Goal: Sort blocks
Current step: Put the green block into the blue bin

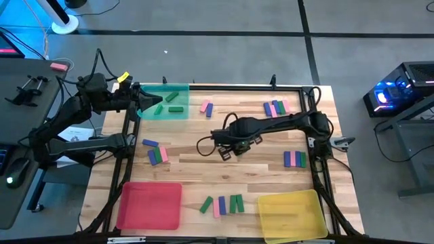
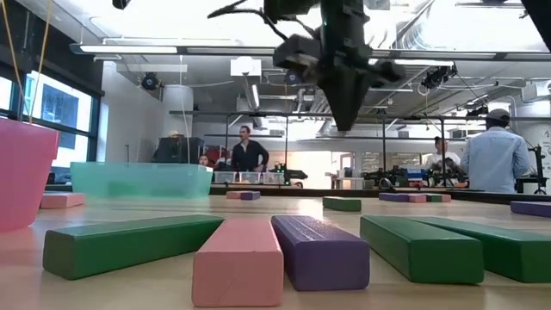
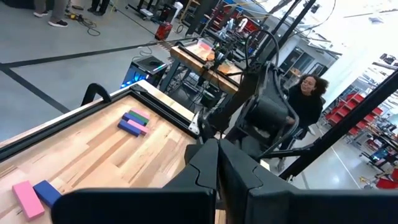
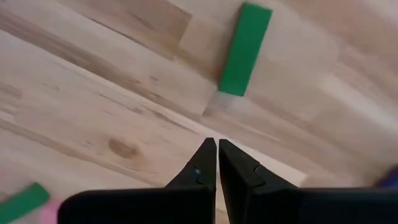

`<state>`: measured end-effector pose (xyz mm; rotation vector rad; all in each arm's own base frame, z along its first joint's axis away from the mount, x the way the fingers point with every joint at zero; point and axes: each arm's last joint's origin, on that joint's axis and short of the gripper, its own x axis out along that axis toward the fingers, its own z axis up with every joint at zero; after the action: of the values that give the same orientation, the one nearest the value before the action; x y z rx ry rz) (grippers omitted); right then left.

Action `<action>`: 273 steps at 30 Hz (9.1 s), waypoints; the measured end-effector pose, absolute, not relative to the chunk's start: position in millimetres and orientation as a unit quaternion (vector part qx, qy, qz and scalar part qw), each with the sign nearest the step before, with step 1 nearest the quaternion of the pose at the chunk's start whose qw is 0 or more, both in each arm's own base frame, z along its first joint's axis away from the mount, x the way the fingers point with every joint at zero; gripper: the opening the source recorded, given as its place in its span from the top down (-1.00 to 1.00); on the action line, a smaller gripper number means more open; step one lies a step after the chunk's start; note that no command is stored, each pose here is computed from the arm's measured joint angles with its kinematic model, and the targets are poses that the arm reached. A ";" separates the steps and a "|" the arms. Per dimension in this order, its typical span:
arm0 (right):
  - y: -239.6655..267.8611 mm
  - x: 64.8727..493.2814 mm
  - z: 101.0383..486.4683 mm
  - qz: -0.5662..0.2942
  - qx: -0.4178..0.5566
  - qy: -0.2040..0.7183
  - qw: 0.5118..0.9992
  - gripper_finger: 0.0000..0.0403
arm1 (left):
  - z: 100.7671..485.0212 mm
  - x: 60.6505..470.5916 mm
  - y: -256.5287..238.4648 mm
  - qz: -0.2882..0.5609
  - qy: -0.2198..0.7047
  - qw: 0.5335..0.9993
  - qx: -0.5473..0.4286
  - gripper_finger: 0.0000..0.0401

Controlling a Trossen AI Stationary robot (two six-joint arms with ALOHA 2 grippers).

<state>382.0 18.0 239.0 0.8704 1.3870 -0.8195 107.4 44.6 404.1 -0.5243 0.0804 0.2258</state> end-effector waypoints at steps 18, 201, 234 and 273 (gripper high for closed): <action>-6.7 334.0 223.2 -0.340 0.538 0.406 0.656 0.26 | 402.9 110.2 46.0 0.112 0.046 0.959 -0.257 1.00; -6.5 270.2 388.2 0.168 0.392 0.240 0.872 -0.27 | 361.1 255.4 38.3 -0.022 0.412 0.887 0.207 0.86; 5.8 158.2 422.3 -0.112 0.253 0.153 0.949 -0.27 | 253.4 151.6 181.7 0.413 0.456 0.753 -0.234 0.03; 40.5 274.3 335.3 0.083 0.318 0.292 0.898 -0.27 | 337.9 209.4 9.2 0.026 0.395 0.907 -0.143 -0.05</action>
<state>274.3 40.5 335.3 0.6576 0.6053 0.1718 209.4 9.2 337.9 -0.2962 0.8153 0.0537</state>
